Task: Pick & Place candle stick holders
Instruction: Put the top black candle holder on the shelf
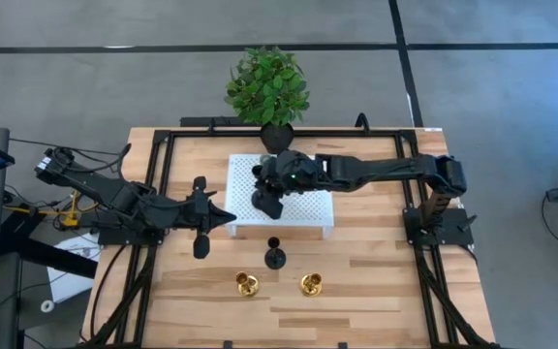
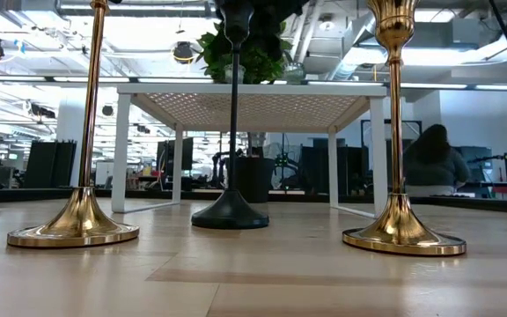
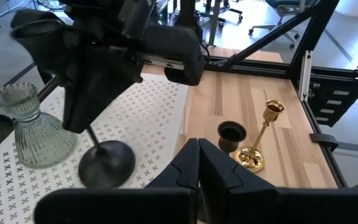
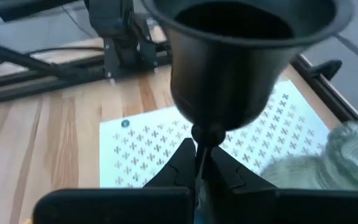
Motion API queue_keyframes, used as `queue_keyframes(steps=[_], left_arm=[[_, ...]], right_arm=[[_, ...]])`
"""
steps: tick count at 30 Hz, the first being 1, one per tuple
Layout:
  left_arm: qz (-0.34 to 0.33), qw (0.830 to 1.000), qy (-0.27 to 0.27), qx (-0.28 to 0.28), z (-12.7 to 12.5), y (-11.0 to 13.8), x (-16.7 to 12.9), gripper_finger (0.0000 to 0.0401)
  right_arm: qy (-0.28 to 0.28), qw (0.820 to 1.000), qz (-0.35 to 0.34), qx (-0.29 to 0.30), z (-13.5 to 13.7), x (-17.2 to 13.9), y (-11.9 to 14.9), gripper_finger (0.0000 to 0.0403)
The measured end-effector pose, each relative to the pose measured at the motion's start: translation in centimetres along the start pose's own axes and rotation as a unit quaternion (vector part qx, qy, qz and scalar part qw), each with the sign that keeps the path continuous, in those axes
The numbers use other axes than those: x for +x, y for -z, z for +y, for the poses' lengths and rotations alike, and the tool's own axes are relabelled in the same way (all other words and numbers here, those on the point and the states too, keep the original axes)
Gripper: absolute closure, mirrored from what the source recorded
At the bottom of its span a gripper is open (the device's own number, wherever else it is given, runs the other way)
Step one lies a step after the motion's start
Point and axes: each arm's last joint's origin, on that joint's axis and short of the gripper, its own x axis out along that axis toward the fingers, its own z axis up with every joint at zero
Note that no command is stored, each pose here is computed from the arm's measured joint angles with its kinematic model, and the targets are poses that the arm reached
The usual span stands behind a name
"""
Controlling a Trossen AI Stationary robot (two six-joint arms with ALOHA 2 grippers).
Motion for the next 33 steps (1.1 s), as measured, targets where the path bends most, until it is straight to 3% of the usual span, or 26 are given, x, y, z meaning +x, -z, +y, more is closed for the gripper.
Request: queue_keyframes(steps=[13, 24, 33], left_arm=[[0.0, 1.0, 0.0, 0.0, 0.0, 0.0, 0.0, 0.0398], [0.0, 1.0, 0.0, 0.0, 0.0, 0.0, 0.0, 0.0398], [0.0, 1.0, 0.0, 0.0, 0.0, 0.0, 0.0, 0.0398]], right_arm=[[0.012, 1.0, 0.003, -0.013, -0.1, 0.0, 0.1, 0.0401], [0.021, 0.999, 0.023, -0.033, -0.3, 0.3, 0.6, 0.0322], [0.015, 0.999, -0.004, -0.039, -0.3, -2.7, -0.7, 0.028]])
